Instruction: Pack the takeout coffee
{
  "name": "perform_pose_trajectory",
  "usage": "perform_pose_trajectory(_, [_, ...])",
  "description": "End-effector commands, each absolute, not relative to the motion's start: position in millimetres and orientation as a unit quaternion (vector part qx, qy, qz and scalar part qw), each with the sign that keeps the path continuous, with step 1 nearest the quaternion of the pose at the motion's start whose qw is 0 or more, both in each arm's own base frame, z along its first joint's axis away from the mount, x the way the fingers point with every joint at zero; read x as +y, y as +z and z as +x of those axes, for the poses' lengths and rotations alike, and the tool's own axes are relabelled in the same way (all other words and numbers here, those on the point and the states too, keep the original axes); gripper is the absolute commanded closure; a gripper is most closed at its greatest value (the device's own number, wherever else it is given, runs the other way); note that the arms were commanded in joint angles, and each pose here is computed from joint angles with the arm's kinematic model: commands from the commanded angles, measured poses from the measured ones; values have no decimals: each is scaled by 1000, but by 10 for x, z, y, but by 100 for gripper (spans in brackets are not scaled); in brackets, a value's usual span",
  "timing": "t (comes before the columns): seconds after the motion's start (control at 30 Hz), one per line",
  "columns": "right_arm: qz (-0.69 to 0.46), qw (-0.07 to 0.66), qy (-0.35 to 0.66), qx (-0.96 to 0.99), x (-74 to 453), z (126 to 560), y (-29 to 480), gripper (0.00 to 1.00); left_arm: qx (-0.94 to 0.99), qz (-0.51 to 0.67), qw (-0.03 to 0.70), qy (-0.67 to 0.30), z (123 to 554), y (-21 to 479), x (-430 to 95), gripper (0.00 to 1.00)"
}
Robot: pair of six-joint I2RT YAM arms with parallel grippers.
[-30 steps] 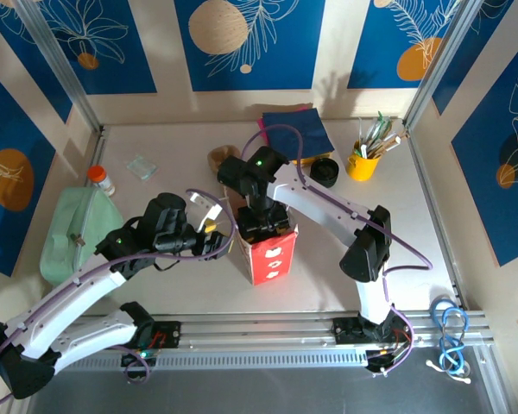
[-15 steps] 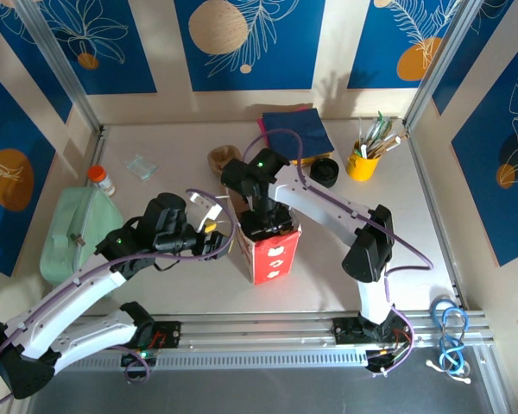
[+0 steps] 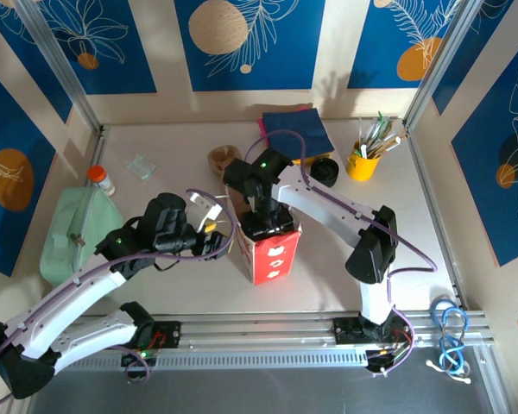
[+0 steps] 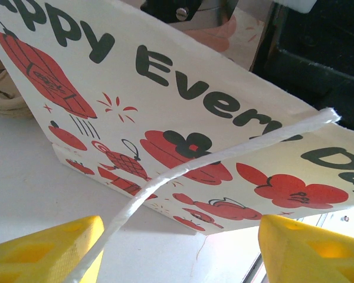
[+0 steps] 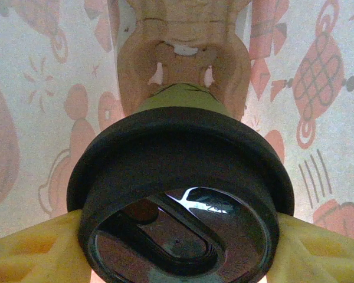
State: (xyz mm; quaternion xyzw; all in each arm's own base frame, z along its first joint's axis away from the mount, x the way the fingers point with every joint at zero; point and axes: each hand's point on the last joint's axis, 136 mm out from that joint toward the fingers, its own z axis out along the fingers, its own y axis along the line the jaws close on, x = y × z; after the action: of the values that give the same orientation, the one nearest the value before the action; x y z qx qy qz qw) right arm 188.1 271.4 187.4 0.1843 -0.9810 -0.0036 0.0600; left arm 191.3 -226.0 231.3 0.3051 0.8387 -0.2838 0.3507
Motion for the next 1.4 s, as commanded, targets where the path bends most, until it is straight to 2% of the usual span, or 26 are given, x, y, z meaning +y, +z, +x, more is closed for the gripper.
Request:
perform_pose_trajectory(0.0, [187, 70, -18, -980, 2674, 1799, 1952, 48, 834, 313, 358, -281, 1908, 2333, -2271, 31])
perform_pose_trajectory(1.37, [187, 56, -48, -979, 2694, 1836, 1982, 48, 838, 307, 359, -272, 1922, 2318, -2234, 31])
